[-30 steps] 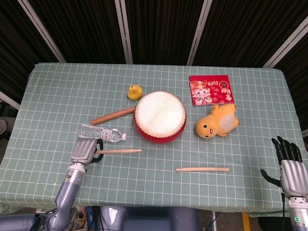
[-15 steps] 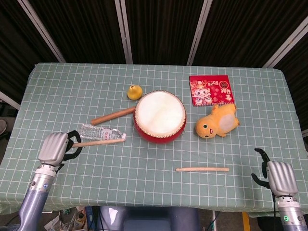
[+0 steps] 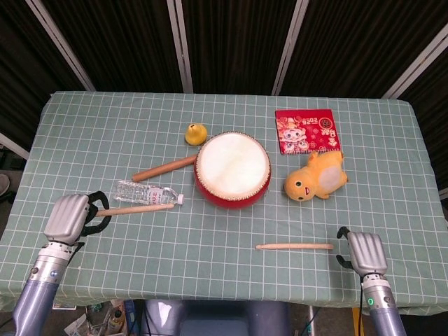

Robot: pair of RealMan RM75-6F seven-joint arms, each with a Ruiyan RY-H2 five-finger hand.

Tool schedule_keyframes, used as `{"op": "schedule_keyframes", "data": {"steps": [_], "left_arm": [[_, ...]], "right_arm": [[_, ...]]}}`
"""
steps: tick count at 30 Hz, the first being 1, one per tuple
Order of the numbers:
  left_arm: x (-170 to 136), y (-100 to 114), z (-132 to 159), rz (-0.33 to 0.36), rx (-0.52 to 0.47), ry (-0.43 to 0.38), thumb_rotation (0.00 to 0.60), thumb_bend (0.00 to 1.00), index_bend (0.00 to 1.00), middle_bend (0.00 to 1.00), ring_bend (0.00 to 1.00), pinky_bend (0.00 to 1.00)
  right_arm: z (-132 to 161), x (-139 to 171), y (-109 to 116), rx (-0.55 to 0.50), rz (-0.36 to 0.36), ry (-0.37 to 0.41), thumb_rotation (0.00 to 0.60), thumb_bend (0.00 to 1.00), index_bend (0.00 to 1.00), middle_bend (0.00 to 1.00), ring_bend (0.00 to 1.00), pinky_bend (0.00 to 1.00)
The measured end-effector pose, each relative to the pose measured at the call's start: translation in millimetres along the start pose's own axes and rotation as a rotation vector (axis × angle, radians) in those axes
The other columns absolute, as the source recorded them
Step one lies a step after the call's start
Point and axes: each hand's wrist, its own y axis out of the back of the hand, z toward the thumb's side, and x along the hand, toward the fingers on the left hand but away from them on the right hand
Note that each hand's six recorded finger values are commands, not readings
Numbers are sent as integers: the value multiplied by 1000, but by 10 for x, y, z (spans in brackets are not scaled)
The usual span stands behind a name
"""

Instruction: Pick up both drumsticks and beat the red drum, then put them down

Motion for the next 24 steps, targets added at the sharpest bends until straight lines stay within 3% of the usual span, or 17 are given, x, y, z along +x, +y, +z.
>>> {"op": "schedule_keyframes", "data": {"steps": [10, 24], "left_arm": [[13, -15, -27, -9, -1, 6, 600, 558, 752, 1000, 1000, 1000], [41, -53, -58, -21, 1, 17, 600, 558, 752, 1000, 1000, 1000]], "right_arm": [[149, -151, -230, 35, 24, -7, 600, 260, 496, 1000, 1000, 1000], [367, -255, -357, 41, 19, 16, 600, 332, 517, 1000, 1000, 1000]]}}
